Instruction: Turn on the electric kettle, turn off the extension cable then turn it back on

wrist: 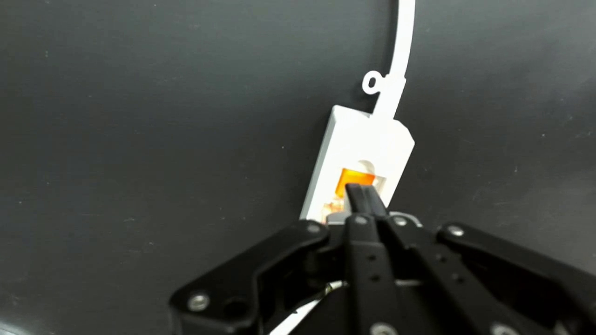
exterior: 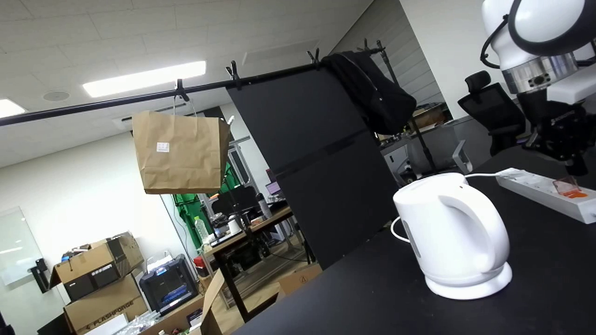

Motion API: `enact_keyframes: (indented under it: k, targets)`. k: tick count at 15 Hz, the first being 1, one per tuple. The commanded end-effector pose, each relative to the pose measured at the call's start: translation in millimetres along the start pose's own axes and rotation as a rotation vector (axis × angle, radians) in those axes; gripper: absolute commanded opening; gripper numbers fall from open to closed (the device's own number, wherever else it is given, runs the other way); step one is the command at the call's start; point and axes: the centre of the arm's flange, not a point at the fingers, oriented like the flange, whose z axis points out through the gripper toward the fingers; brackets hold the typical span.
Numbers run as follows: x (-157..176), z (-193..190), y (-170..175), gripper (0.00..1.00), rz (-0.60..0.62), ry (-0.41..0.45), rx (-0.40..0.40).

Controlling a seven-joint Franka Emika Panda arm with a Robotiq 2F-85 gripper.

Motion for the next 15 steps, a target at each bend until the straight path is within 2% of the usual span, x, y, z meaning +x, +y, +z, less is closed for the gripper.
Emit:
enact_keyframes:
  k: [1, 15]
  targets:
    - [8, 6, -8, 0.00, 0.039, 0.002, -0.006]
    - [18, 30, -15, 0.00, 0.094, -0.004, -0.006]
